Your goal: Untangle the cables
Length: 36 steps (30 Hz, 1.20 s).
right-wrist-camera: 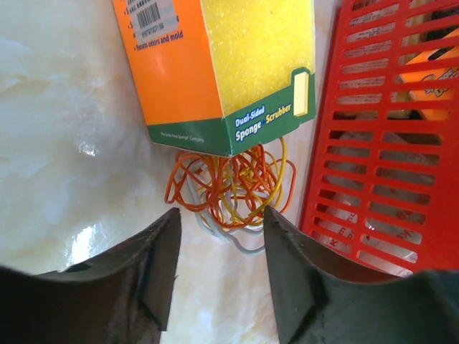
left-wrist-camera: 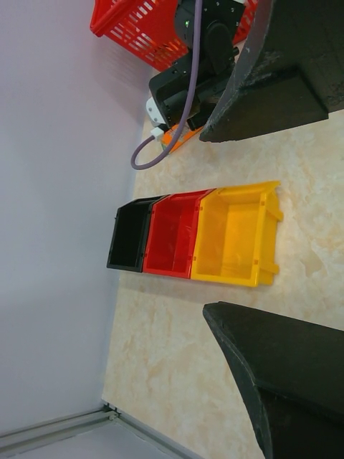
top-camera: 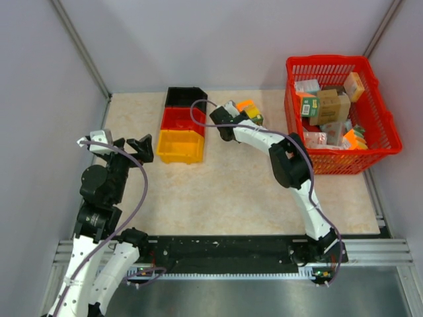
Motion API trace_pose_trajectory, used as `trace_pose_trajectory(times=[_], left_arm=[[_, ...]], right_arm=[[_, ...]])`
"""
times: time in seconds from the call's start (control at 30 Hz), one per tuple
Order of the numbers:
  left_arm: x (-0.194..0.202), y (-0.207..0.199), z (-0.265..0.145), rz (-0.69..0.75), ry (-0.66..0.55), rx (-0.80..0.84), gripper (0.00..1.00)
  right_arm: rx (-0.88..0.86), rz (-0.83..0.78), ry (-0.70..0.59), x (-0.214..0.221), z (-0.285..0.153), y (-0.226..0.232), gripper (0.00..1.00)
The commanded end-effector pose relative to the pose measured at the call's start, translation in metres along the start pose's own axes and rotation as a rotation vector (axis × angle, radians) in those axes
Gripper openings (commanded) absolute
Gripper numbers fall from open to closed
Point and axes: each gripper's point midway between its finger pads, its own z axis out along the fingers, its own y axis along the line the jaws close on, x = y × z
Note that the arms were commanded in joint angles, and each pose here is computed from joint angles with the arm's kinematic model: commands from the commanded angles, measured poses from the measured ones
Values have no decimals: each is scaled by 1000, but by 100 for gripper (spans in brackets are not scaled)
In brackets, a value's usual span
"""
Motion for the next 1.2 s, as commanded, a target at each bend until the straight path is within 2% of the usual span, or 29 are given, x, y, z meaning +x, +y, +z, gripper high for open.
trace_pose_trajectory(times=[0.0,0.13,0.27,0.4,0.47,0.53,0.6,0.73,0.87,1.03,1.17], left_arm=[[-5,-4,6,-5,-26,13,96],[0,-5,9,-8,-7,19,96],[2,-6,11,-7,6,23,96],[5,-5,12,-7,18,18,95],[6,-5,12,-6,21,19,95],[6,-6,12,-8,22,22,95],[7,-7,13,-7,26,25,94],[11,-10,15,-7,44,40,92],[16,-12,19,-6,76,45,92],[24,-18,25,-13,115,75,91],[36,-24,32,-22,168,107,88]], right_arm=[[36,33,-57,-16,-1,-13,45],[56,18,-76,-13,4,-11,44],[79,-16,-95,-17,11,-10,60],[78,-20,-81,-16,24,-10,61],[68,-23,-76,-14,27,-8,52],[55,-21,-77,-12,25,-6,18],[39,-6,-84,-9,19,-6,1],[-44,57,-141,-8,-22,-8,0],[-206,176,-221,5,-91,-1,0],[-552,253,-251,47,-180,32,0],[-874,364,-213,83,-231,54,0]])
